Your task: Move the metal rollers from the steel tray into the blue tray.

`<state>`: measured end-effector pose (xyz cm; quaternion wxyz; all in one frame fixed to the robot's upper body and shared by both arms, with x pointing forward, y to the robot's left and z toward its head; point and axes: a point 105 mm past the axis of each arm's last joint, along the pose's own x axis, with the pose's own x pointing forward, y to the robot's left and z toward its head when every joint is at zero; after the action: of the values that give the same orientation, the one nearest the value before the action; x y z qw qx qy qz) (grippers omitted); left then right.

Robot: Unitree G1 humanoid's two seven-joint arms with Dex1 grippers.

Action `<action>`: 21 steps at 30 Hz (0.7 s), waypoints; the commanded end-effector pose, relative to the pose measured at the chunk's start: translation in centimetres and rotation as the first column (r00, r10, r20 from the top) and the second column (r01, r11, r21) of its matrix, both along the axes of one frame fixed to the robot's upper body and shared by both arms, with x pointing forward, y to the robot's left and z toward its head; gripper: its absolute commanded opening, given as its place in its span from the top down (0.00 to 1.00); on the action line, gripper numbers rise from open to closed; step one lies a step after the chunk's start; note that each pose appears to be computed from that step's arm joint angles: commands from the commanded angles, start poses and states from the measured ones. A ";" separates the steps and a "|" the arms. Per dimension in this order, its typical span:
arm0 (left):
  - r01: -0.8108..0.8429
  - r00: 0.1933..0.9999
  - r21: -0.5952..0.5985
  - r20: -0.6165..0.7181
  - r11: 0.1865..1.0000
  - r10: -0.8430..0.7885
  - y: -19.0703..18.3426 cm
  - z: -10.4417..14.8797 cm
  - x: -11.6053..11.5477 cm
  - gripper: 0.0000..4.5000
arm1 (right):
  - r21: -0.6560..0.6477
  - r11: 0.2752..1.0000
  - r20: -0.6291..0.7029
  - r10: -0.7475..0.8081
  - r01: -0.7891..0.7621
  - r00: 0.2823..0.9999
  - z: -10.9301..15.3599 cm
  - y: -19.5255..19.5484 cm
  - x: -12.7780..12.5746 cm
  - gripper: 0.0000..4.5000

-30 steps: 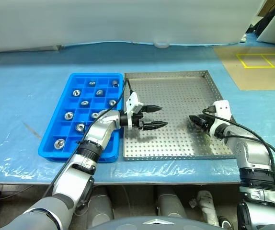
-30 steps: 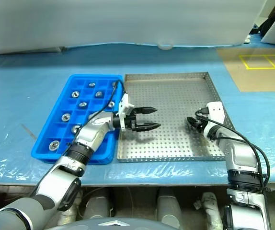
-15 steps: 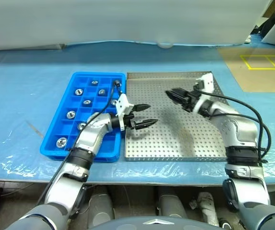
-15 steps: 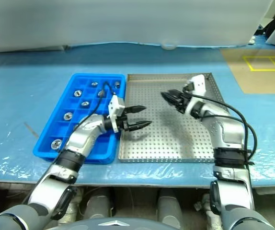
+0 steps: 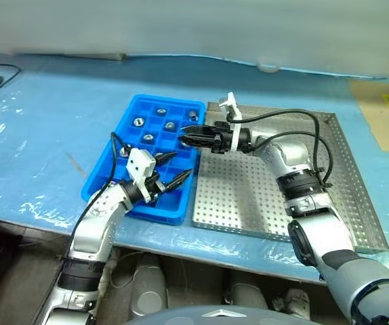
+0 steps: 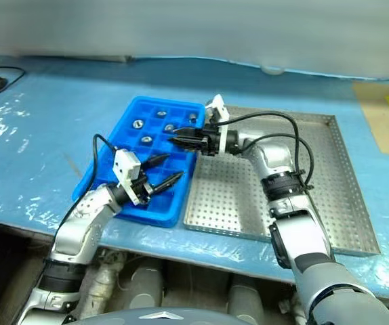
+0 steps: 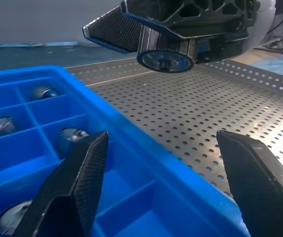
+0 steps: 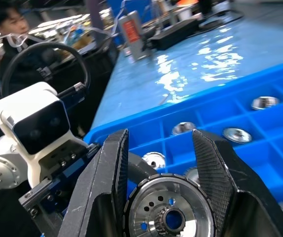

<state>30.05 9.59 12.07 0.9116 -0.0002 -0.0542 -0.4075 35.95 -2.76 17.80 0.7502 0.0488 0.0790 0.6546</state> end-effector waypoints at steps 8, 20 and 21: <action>-0.073 0.997 0.002 -0.006 0.997 0.073 1.0 0.1 -1.2 0.18 | -0.136 0.982 0.001 0.130 -0.128 0.992 -2.9 1.1 -1.2 0.63; -0.050 0.998 0.057 -0.025 0.997 0.051 1.9 -0.1 -1.4 0.18 | -0.207 0.964 0.005 0.174 -0.169 0.985 -5.6 2.3 -3.1 0.55; -0.043 0.999 0.060 -0.026 0.997 0.045 1.9 -0.1 -1.3 0.18 | -0.199 0.964 0.001 0.181 -0.177 0.984 -5.6 2.3 -3.4 0.47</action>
<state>28.63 11.71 11.28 0.9232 0.0164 -0.0197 -0.3835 33.66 -1.23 11.96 0.7086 -0.0520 0.1482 0.6879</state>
